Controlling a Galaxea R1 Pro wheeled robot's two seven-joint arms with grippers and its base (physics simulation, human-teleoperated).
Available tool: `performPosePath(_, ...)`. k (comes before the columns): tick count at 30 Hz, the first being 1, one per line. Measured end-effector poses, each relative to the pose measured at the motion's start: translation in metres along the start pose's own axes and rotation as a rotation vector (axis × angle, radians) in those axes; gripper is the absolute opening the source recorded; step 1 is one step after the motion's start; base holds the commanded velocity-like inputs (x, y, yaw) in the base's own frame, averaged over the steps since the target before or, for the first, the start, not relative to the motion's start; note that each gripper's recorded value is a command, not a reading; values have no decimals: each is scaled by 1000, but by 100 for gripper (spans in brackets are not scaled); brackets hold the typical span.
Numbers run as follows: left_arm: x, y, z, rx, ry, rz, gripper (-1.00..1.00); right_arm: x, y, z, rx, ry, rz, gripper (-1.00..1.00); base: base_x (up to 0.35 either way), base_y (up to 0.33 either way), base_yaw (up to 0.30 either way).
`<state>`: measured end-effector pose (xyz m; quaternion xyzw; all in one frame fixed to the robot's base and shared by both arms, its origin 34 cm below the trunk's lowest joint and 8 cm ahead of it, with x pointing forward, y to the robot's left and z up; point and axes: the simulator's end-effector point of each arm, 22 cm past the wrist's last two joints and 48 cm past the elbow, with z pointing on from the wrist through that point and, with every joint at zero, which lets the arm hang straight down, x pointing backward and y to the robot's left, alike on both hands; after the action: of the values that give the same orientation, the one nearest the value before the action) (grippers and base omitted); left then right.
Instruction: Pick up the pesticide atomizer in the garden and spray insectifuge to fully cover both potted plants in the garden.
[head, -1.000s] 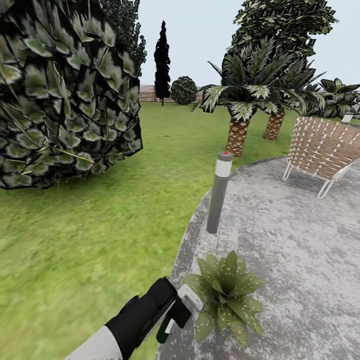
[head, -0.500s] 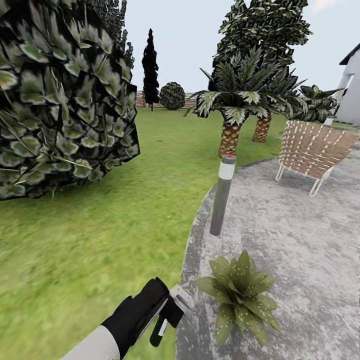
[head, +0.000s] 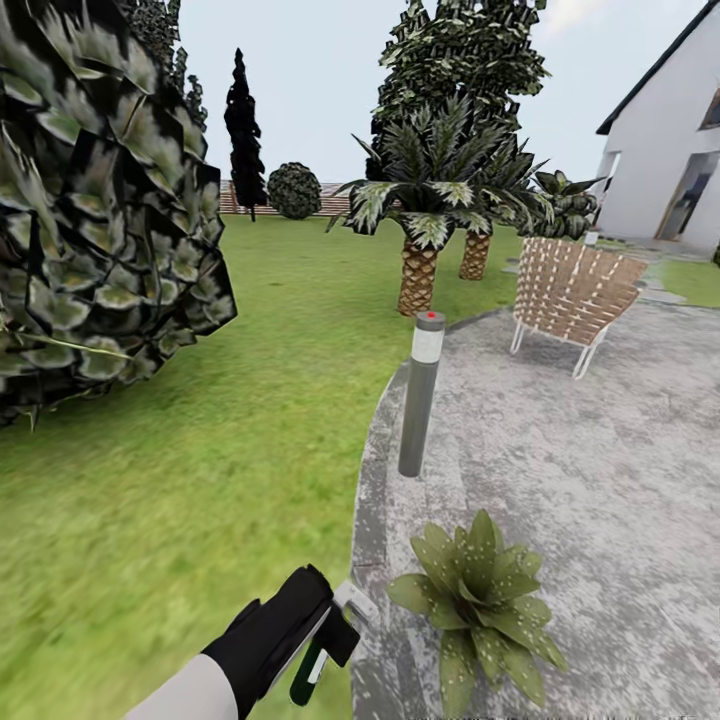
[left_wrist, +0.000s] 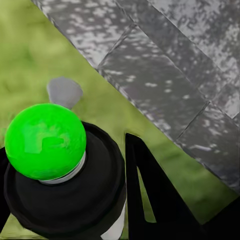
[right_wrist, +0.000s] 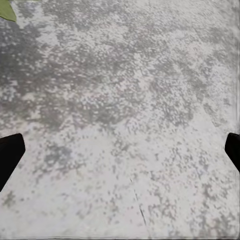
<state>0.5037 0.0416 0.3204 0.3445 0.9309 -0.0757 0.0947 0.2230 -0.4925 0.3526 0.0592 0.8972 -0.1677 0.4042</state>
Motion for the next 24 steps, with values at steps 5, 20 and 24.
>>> performPosePath(5, -2, -3, 4, 14, -19, 3, -100, 0, 0, 0, 0, -1, 0, 100, 1, 1, -295)
performPosePath(20, -18, -14, -2, 32, -56, 11, -100, -4, -3, 0, 5, -8, -8, 100, 0, 16, -295)
performPosePath(24, -17, -13, -2, 33, -54, 10, -100, -4, -3, 0, 5, -7, -9, 100, 0, 261, -295)
